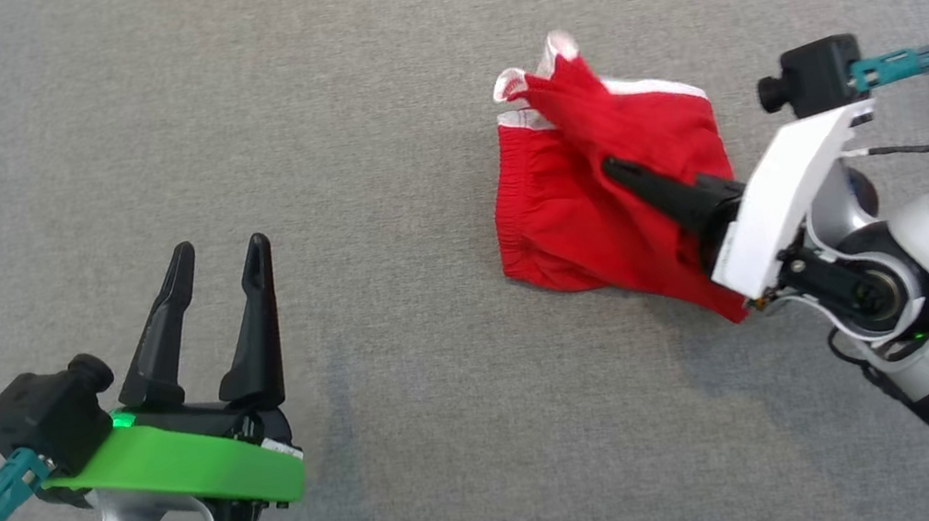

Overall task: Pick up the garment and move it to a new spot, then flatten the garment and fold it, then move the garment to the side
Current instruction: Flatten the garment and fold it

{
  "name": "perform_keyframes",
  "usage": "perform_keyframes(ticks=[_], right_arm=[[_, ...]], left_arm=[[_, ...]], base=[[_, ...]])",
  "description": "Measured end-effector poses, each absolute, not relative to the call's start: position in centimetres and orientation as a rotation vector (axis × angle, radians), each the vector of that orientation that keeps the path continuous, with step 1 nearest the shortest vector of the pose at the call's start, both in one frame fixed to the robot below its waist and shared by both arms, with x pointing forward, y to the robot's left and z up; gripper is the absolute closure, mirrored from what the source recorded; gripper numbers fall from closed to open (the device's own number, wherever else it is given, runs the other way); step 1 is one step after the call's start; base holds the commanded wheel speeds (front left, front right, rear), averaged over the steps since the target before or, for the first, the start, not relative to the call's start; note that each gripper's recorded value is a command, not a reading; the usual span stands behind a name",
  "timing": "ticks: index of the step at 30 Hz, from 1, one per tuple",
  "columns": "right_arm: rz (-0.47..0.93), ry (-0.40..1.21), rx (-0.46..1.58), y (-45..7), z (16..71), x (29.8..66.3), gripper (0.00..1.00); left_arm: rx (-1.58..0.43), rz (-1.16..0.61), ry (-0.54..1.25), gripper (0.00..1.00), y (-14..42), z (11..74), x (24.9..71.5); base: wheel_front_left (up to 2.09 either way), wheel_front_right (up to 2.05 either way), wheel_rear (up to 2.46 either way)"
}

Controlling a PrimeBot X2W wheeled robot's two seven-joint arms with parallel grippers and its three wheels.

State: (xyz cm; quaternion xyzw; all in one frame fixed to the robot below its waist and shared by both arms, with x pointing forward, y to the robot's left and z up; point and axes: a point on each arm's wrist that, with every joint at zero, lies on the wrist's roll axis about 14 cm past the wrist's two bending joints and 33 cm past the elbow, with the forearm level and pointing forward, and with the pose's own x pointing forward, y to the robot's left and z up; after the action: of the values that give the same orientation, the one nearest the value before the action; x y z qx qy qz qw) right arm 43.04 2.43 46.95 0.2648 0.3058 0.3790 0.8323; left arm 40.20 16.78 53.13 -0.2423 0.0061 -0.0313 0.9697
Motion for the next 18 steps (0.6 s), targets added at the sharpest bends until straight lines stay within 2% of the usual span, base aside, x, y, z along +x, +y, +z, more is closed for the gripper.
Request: perform_keyframes(ticks=[8, 9, 10, 11, 18], right_arm=[[0.837, 0.723, 0.537, 6.6, 45.3, 42.1, 1.00], [0.848, 0.727, 0.539, 7.2, 45.4, 42.0, 0.77], [0.862, 0.727, 0.544, 7.9, 45.5, 41.8, 0.36], [0.872, 0.724, 0.552, 8.6, 45.7, 41.8, 0.00], [0.883, 0.659, 0.601, 10.0, 47.6, 42.0, 0.00]], left_arm=[[-0.437, -0.017, -0.017, 0.00, 18.4, 53.6, 39.4], [-0.428, -0.009, -0.020, 0.00, 18.7, 53.7, 39.2], [-0.417, 0.000, -0.022, 0.00, 19.1, 53.7, 39.1], [-0.409, 0.009, -0.026, 0.00, 19.4, 53.8, 39.1], [-0.379, 0.041, -0.041, 0.00, 21.0, 53.9, 39.0]], base=[[0.00, 0.00, 0.00], [0.00, 0.00, 0.00], [0.00, 0.00, 0.00], [0.00, 0.00, 0.00], [0.00, 0.00, 0.00]])
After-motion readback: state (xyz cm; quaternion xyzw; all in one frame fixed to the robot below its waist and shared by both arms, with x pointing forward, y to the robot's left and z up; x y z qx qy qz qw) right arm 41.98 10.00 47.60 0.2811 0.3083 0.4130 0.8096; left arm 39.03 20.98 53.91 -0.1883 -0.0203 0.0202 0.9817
